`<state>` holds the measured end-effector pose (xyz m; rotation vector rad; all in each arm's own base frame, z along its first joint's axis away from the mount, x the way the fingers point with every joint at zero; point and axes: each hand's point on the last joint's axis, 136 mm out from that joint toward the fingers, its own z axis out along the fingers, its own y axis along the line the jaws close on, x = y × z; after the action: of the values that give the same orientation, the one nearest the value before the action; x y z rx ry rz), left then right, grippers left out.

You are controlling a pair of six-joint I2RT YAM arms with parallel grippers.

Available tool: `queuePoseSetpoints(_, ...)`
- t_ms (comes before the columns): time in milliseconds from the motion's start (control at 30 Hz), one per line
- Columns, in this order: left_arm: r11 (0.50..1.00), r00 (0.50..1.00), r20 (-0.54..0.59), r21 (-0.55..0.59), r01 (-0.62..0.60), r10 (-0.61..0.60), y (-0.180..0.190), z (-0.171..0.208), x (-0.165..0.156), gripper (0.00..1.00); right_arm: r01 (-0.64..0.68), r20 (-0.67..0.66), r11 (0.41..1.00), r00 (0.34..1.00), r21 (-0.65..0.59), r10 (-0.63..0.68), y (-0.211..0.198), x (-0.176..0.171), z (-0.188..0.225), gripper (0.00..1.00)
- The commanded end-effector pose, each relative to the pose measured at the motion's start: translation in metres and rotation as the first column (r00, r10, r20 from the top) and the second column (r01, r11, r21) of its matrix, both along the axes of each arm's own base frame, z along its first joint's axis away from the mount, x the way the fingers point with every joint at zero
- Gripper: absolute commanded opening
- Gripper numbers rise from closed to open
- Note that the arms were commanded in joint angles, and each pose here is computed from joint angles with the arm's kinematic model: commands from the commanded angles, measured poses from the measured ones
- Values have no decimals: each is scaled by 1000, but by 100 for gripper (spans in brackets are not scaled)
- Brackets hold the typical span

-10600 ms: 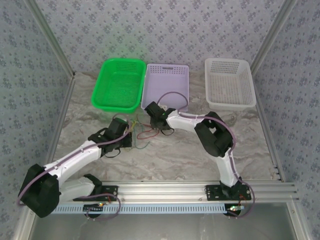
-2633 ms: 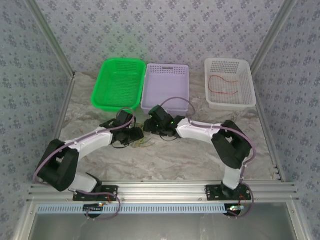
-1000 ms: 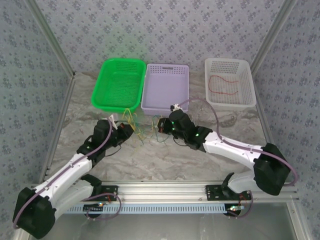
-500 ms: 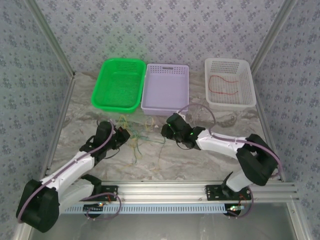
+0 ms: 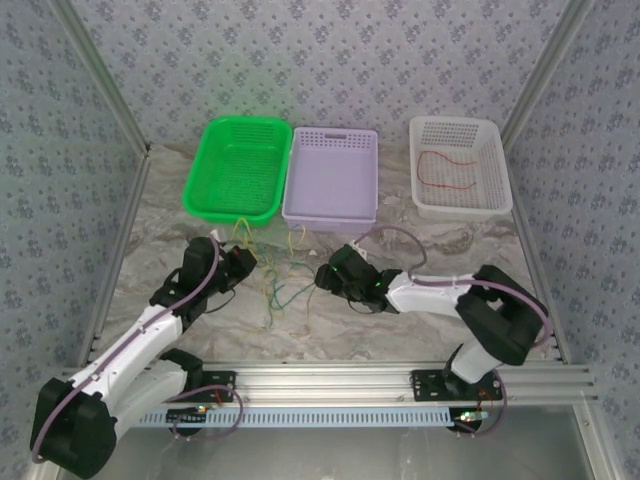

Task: Untangle the cables

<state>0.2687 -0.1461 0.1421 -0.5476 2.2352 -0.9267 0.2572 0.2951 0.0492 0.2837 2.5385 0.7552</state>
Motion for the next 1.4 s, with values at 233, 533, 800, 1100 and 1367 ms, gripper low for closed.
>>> queuePoseSetpoints(233, 1000, 1000, -9, 27, 14, -14, 3, -1, -2, 0, -100, 5, 991, 995, -92, 101, 39, 9, -9, 57)
queuePoseSetpoints(533, 997, 998, -53, 74, -22, 26, 17, -22, -13, 0, -99, 32, 910, 992, -404, 122, 47, 38, -18, 54)
queuePoseSetpoints(800, 981, 985, -132, 172, -88, 112, 41, -45, -23, 0, -4, 96, 848, 993, -530, 64, 18, 56, -19, 0)
queuePoseSetpoints(1100, 973, 959, -212, 172, -153, 188, 57, -71, -15, 0, 237, 317, 881, 942, -410, -106, -78, 62, 90, 0)
queuePoseSetpoints(1367, 988, 969, -214, 117, -103, 126, 40, -66, 1, 0, 40, 352, 899, 927, -435, 129, -44, 64, 108, 6)
